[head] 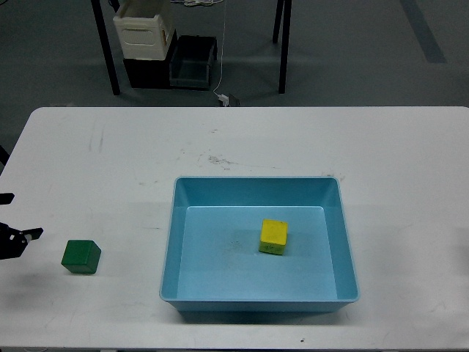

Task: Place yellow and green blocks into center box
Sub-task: 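Move the left gripper down onto the green cube and close it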

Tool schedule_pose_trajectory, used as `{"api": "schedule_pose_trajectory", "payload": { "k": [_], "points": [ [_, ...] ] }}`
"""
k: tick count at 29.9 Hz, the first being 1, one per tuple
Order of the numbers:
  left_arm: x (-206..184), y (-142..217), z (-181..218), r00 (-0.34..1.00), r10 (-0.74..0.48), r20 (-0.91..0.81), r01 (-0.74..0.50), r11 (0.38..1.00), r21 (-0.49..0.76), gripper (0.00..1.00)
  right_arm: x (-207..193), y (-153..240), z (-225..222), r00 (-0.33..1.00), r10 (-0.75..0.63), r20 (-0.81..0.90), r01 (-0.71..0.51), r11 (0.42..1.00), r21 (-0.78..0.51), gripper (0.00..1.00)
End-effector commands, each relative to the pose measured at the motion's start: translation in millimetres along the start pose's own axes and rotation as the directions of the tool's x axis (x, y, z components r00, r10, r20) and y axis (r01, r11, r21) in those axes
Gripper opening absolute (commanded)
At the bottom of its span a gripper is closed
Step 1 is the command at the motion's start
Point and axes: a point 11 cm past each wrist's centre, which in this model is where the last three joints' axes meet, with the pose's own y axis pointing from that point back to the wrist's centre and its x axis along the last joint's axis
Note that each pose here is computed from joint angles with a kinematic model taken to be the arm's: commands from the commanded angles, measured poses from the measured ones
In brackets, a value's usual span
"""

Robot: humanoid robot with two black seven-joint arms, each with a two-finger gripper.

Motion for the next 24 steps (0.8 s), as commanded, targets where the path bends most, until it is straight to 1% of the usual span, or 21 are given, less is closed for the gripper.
{"api": "schedule_pose_trajectory", "payload": {
  "k": [1,4,6,10,13,19,24],
  "points": [
    [-14.4,-3.9,8.0,0.999,-0.043,-0.009,0.043,0.999,-0.027,0.98,0.3,0.5,0.7,1.000,0.002,0.000,-0.002,1.000,-0.002,1.00],
    [-31.9,-8.5,18.7,0.995,-0.093,-0.025,0.091,0.994,-0.063,0.98,0.4,0.4,0.4,1.000,0.001,-0.003,-0.001,1.000,-0.003,1.00],
    [-36.2,-9.4,21.5,0.994,-0.106,-0.031,0.103,0.992,-0.072,0.98,0.8,0.4,0.0,1.000,0.003,-0.002,-0.003,1.000,-0.001,1.00],
    [-37.3,-13.3,25.7,0.994,-0.103,-0.042,0.099,0.991,-0.085,0.98,0.9,1.0,0.6,1.000,0.004,-0.001,-0.004,1.000,-0.002,1.00],
    [-44.2,-15.9,30.8,0.991,-0.124,-0.048,0.119,0.988,-0.102,0.98,0.6,1.0,1.0,1.000,0.003,-0.001,-0.003,1.000,-0.004,1.00],
    [-36.3,-27.7,38.6,0.994,-0.092,-0.059,0.084,0.988,-0.128,0.98,1.9,1.8,0.8,1.000,0.007,-0.005,-0.007,1.000,-0.005,1.00],
    [-43.6,-35.9,50.1,0.991,-0.115,-0.072,0.102,0.981,-0.163,0.98,5.4,3.0,3.8,1.000,0.018,-0.004,-0.018,1.000,-0.012,1.00]
  ]
}}
